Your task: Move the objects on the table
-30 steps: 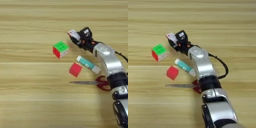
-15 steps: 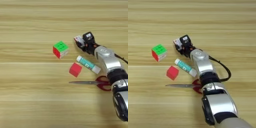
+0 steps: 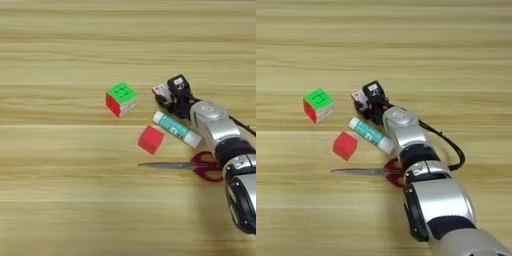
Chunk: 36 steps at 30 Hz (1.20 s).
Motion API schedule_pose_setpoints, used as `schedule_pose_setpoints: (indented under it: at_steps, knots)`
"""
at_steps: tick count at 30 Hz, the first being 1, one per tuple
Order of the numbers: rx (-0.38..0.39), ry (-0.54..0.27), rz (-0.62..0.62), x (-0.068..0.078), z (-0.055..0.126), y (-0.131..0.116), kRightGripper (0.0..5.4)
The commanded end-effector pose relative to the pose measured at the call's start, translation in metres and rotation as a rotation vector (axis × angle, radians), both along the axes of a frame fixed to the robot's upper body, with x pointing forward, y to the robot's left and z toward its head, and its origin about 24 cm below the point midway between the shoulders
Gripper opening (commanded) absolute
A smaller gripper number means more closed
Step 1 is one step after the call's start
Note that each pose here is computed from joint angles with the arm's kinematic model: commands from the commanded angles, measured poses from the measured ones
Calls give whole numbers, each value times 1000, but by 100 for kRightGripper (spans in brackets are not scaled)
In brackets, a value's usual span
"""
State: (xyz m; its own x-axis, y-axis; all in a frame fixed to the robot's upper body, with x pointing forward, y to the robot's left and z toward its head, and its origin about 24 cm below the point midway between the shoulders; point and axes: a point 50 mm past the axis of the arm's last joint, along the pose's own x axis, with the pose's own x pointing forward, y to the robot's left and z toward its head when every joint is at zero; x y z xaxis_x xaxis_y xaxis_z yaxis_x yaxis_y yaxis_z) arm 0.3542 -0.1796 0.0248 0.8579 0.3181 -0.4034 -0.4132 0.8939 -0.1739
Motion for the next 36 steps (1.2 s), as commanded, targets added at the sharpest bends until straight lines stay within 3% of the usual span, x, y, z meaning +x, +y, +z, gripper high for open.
schedule_pose_setpoints:
  at_steps: [1, 13, 26, 31, 36]
  knots:
    - [-29, -149, 23, 22, 43, -1, 210]
    - [-33, -164, 22, 22, 45, -2, 339]
    - [32, -433, 92, 22, 89, 7, 470]
    - [32, -498, 131, 18, 101, 9, 529]
    - [48, -554, 227, 9, 119, 5, 535]
